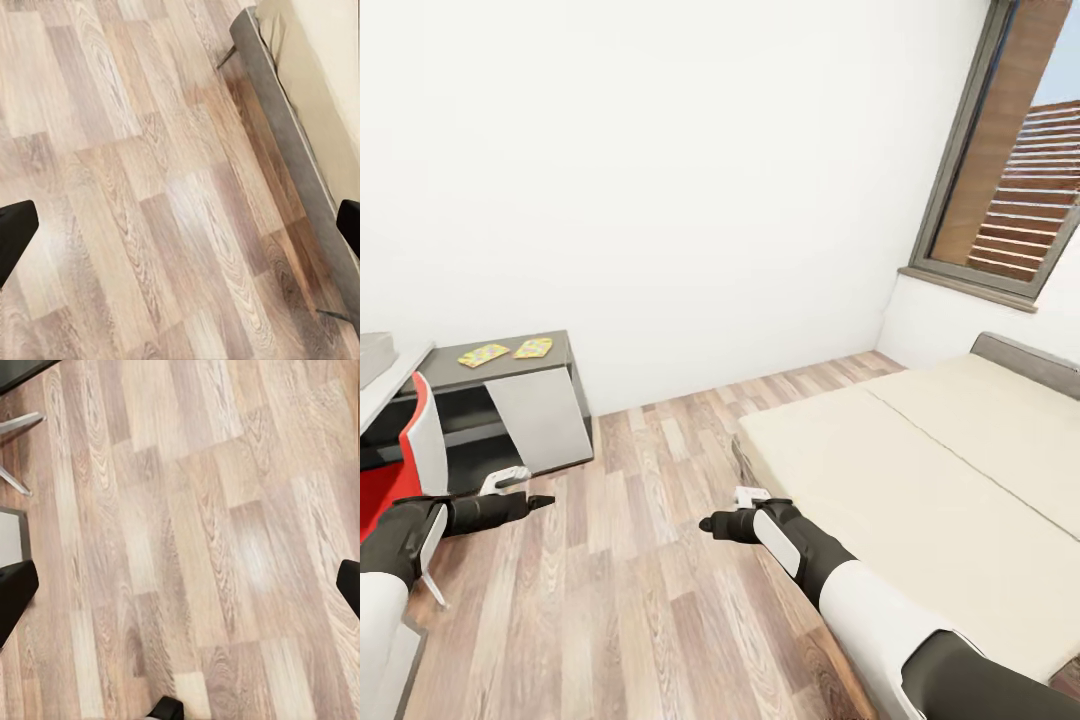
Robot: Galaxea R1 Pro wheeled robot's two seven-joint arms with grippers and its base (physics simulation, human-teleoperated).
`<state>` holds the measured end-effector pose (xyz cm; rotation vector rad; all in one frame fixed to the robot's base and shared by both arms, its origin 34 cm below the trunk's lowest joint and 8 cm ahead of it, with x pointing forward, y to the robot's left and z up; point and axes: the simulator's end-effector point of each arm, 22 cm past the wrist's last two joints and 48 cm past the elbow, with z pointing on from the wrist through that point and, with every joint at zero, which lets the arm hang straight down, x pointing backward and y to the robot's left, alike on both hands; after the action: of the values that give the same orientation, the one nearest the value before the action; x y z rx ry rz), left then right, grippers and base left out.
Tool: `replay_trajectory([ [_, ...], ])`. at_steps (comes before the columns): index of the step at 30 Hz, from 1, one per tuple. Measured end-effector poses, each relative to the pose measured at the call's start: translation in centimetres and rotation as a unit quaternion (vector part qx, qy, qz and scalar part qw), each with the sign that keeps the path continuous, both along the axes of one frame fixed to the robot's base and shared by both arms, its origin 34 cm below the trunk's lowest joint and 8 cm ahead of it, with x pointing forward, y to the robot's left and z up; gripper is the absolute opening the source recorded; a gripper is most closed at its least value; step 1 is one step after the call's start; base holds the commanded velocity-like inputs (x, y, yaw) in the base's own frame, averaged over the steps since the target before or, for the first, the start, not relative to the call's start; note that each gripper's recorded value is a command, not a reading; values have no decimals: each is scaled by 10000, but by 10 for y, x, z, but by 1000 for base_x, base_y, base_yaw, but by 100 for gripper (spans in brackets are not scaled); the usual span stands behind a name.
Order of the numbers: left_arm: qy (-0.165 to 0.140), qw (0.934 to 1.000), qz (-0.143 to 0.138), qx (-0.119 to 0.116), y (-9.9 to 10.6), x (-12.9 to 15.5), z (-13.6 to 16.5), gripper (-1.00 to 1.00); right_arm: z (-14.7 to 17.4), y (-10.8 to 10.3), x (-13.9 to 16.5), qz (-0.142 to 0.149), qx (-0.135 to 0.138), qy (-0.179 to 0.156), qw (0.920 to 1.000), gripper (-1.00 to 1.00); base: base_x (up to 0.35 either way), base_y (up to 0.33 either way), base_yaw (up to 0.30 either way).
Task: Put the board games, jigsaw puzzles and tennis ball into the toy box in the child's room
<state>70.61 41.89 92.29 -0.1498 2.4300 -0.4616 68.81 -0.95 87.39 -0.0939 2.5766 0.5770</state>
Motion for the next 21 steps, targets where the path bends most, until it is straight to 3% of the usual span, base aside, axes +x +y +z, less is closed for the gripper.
replay_trajectory([
  [9, 0, 10000, -1, 2, 0, 0, 0, 100, 1, 0, 1, -12, 5, -26, 10000, 100, 126, 229, -262],
  [21, 1, 10000, -8, -2, -1, 0, -1, 100, 1, 0, 1, -13, 6, -28, 10000, 100, 101, 38, -264],
])
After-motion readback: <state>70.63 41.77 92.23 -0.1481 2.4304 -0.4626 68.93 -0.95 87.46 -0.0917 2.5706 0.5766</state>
